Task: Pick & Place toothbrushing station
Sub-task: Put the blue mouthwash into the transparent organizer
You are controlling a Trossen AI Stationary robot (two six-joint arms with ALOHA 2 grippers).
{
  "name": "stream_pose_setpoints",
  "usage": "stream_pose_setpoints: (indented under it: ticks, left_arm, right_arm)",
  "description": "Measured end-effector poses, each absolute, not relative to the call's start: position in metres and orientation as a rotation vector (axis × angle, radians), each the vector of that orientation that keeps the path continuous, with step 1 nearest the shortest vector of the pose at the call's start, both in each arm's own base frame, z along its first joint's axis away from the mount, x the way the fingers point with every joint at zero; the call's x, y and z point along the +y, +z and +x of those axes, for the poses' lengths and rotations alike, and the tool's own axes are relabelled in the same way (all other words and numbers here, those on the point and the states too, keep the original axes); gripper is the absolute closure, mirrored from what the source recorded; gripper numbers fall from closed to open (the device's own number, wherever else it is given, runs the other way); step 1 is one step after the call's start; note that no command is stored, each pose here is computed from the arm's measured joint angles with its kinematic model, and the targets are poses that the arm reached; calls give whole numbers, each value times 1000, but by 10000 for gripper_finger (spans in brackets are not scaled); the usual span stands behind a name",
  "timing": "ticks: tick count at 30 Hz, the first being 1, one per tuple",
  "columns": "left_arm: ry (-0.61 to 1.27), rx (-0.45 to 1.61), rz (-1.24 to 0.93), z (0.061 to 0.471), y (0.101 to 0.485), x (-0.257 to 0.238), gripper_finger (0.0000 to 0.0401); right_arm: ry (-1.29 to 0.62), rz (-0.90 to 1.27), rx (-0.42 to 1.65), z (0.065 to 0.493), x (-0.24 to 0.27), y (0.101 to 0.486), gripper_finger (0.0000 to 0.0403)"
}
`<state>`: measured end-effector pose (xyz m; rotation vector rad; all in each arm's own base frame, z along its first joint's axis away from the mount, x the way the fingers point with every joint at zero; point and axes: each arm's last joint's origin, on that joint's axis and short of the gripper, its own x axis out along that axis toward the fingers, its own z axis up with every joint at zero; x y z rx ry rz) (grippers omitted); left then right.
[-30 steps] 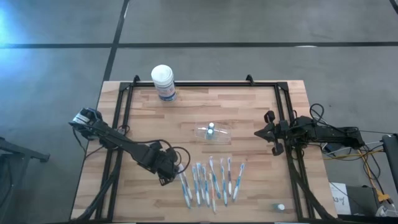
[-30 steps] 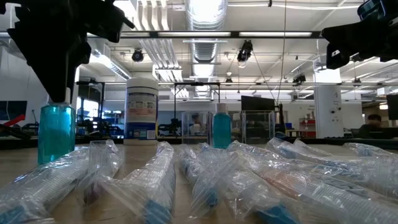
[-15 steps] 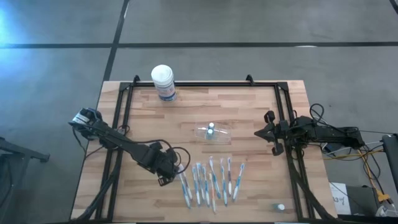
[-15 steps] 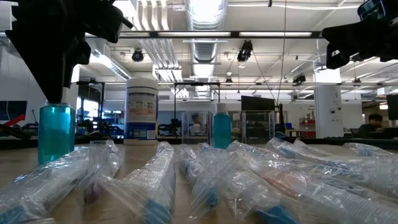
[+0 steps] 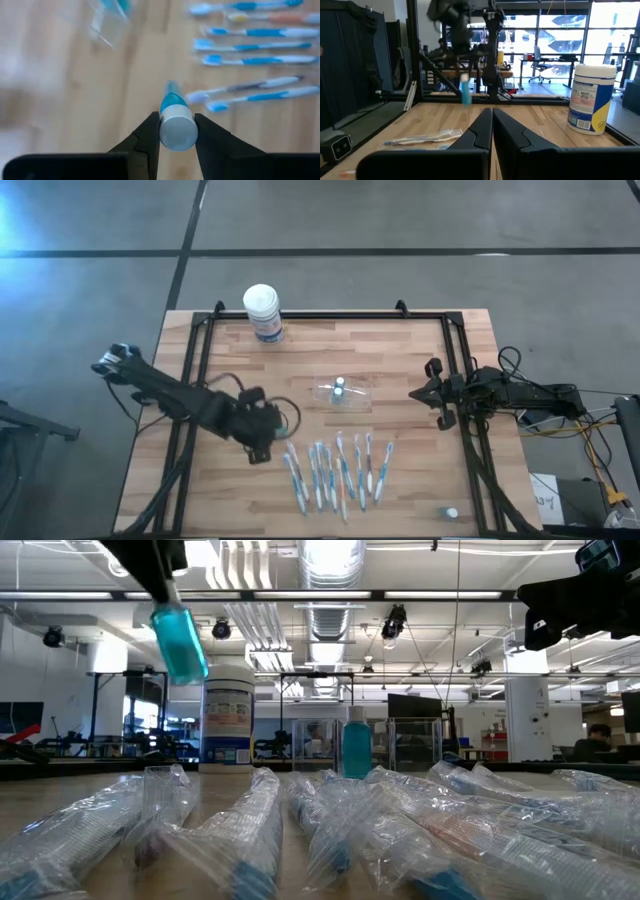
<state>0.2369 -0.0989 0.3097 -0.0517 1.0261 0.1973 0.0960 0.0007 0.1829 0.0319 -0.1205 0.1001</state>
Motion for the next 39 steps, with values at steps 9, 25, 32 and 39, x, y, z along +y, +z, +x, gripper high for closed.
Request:
stream_pose_setpoints:
  ticks: [9,25,32,39]
  left_arm:
    - [9,768,181,176,338,-64,303]
    - [-133,308,-87,122,272,-34,303]
    - [-92,144,-141,122,230,-33,303]
    - [-76,165,-204,119,199,-32,303]
  right_arm:
    - [91,32,-121,96,0,183,392]
    - [71,33,-121,96,0,183,392]
    - [72,33,-121,96,0,183,392]
    - [73,31,-121,96,0,183,392]
